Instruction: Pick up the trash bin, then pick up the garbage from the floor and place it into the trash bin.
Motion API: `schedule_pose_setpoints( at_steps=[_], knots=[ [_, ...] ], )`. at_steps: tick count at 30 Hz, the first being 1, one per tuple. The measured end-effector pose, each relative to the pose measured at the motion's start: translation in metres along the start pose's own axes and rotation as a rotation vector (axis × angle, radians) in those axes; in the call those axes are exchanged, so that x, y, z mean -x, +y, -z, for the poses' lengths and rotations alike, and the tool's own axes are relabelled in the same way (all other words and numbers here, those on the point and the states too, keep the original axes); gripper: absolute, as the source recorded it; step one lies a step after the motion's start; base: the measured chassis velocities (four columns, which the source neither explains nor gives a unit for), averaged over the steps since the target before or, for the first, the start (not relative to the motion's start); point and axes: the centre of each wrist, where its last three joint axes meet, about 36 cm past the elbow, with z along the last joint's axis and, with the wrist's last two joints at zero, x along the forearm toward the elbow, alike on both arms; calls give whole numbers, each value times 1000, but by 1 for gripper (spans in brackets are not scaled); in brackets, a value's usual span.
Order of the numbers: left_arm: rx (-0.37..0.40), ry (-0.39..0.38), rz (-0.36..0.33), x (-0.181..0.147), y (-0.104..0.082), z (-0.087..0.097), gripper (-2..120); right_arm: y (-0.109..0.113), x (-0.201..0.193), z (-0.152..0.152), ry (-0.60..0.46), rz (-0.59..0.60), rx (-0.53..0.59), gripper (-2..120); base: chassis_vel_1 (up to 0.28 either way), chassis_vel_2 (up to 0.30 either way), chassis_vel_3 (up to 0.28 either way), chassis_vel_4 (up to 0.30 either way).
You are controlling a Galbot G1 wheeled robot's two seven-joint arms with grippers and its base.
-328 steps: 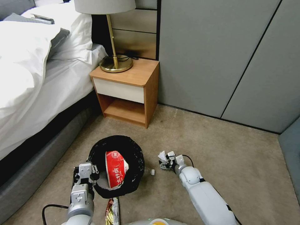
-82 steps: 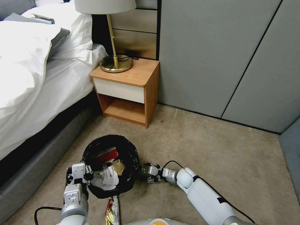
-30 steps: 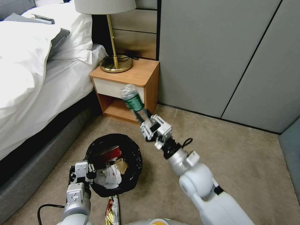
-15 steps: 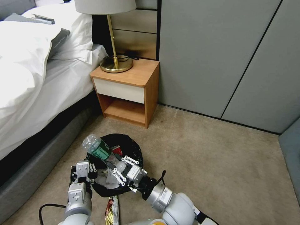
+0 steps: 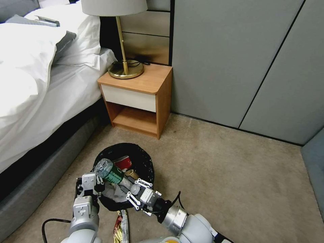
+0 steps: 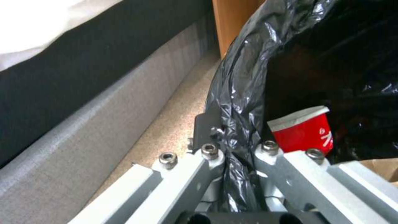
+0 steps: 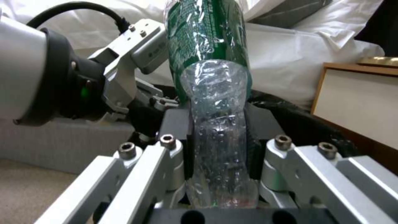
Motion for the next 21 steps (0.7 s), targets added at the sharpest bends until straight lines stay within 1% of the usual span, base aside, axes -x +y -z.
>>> schedule_pose_setpoints(
  at_steps=[2,3,6,7,8,10,11,13,14,15,18,19,21],
  knots=[
    [1,2,1,0,1,0,1,0,1,2,-4,0,-1,30,0,0,0,0],
    [1,2,1,0,1,0,1,0,1,2,-4,0,-1,30,0,0,0,0],
    [1,1,1,0,1,0,1,-1,2,5,-10,-2,-4,45,0,0,0,0],
    [1,1,1,0,1,0,1,-1,2,5,-10,-2,-4,45,0,0,0,0],
    [1,1,1,0,1,0,1,-1,2,5,-11,-3,-4,48,0,0,0,0],
    [0,0,1,0,0,0,1,-2,2,7,-14,-5,-5,60,0,0,0,0],
    [0,0,1,0,0,0,1,-2,2,7,-14,-5,-5,60,0,0,0,0],
    [0,0,1,1,0,0,1,-2,1,8,-16,-6,-6,68,0,0,0,0],
    [0,0,1,1,0,0,1,-2,1,9,-17,-7,-6,76,0,0,0,0],
    [0,0,1,1,0,0,1,-2,1,9,-17,-7,-6,76,0,0,0,0],
    [1,1,1,1,0,0,1,-2,1,10,-21,-9,-7,89,0,0,0,0],
    [1,1,1,1,0,0,1,-2,1,10,-21,-9,-7,89,0,0,0,0],
    [3,1,2,1,1,0,1,-2,2,13,-27,-9,-8,97,0,0,0,0]
  ],
)
